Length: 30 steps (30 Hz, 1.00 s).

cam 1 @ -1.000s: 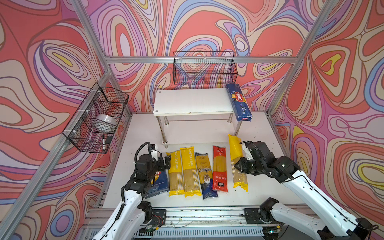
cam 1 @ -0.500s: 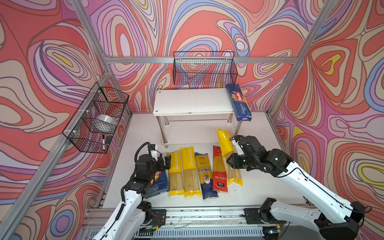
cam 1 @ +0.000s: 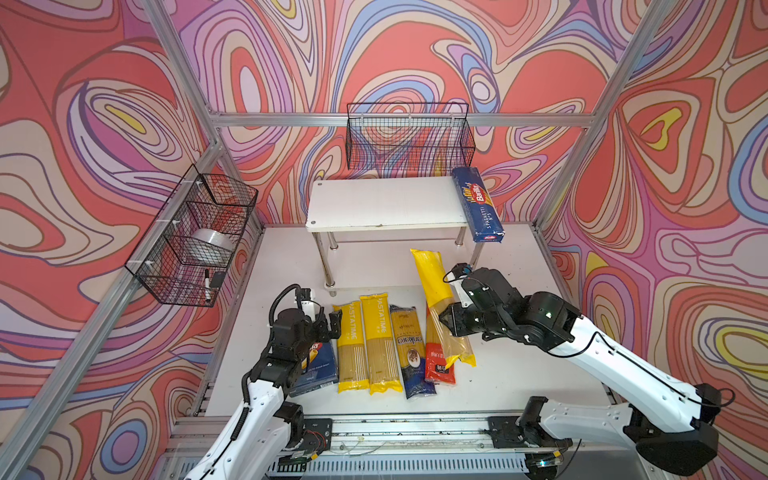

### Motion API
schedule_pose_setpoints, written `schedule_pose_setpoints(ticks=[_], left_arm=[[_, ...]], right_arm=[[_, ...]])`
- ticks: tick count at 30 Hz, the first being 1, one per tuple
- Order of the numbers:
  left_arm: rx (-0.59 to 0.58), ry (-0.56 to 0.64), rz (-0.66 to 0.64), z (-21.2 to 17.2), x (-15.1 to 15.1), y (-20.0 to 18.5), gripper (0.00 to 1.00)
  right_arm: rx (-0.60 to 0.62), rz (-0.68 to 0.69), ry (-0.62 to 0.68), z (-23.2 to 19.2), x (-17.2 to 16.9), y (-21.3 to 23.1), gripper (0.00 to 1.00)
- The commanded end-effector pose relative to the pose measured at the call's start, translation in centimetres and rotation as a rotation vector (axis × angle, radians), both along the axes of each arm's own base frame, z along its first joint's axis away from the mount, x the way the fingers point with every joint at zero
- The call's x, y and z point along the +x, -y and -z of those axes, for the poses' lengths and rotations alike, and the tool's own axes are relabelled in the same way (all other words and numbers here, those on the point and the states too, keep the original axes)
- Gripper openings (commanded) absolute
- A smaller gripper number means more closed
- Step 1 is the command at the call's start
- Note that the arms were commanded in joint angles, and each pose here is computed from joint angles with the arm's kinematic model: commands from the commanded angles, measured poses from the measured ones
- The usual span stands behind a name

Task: Place and organize the pasta boxes and bags onto the shelf
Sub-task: 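Lift the yellow-topped bag with the right gripper, tilting it upright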

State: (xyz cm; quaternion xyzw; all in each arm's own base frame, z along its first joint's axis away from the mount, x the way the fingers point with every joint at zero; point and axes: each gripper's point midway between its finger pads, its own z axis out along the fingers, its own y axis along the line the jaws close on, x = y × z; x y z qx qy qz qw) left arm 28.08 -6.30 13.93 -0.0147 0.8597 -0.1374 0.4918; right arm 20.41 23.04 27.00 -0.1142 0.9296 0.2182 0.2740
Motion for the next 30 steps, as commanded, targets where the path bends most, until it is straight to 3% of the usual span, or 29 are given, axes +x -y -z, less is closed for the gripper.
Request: schedule_pose_setpoints(ticks=[1,17,30], left_arm=[[0.009,0.008,0.007,-0.1,-0.1,0.0,1.00],[0.012,0.006,-0.002,0.0,-0.1,-0.1,1.00],[0.010,0.006,-0.003,0.0,-0.1,-0.1,1.00]], right_arm=[[0.083,0.006,0.140,-4.5,1.3,-0.9,0.02],[0.137,0.017,0.178,-7.9,1.4,-1.0,0.03],[0.094,0.022,0.218,-10.1,2.3,-1.0,0.03]])
